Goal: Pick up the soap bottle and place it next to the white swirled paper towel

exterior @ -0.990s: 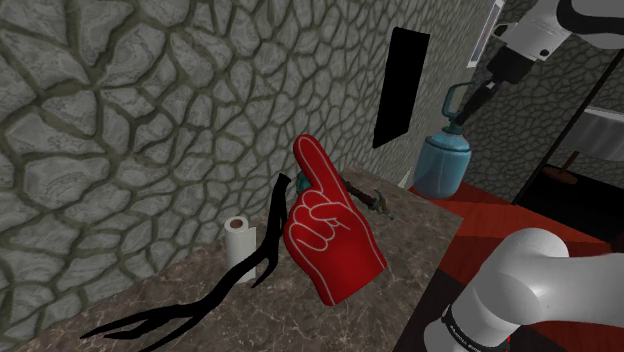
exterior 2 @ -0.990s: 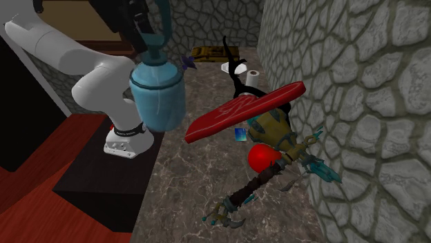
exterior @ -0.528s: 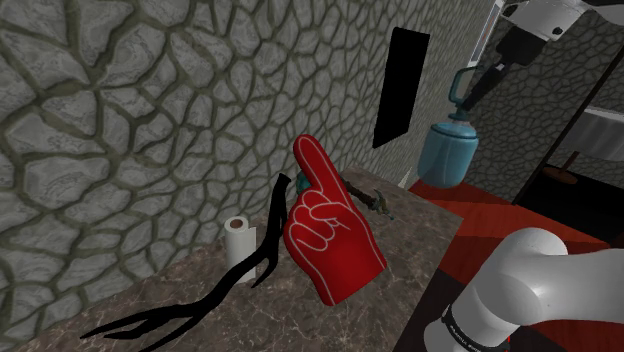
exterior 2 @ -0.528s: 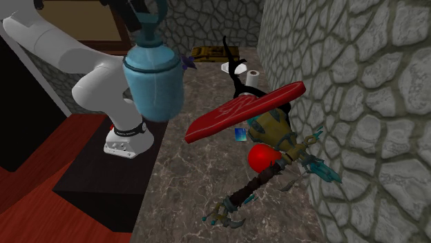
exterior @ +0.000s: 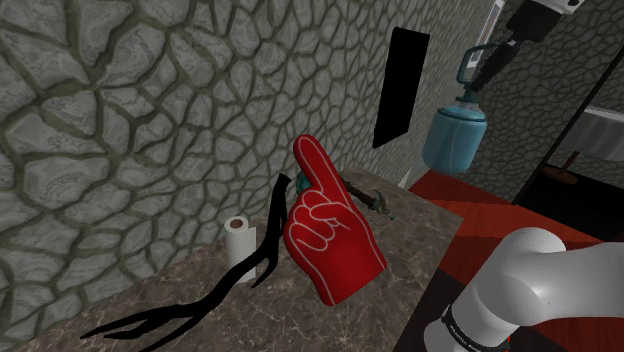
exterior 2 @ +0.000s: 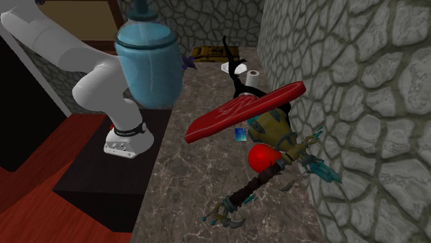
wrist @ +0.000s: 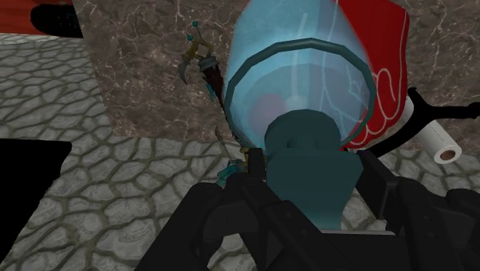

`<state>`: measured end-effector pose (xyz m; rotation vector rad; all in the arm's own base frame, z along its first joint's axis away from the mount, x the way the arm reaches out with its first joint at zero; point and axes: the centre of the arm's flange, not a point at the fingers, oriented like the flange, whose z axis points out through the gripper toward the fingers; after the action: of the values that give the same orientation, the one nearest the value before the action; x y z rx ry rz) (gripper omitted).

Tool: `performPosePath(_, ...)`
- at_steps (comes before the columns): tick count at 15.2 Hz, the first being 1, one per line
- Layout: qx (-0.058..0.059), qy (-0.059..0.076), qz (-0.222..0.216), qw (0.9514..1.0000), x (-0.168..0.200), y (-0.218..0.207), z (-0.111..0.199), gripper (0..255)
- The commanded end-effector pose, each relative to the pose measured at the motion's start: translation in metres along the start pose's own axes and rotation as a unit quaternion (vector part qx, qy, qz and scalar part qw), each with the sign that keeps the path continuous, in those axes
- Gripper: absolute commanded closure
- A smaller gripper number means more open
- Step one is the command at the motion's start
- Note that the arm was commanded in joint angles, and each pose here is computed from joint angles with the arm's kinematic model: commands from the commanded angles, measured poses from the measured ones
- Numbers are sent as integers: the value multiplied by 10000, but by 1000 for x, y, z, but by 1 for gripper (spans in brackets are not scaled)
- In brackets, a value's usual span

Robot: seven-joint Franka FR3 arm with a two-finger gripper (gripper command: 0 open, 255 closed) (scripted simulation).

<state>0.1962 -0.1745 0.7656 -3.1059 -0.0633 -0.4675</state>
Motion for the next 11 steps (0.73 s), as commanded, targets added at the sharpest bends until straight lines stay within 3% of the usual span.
performPosePath(1,-1,4,-1,10000,1,0,-7,255)
performPosePath(11,-1,4,0,10000,29,-128,1,255)
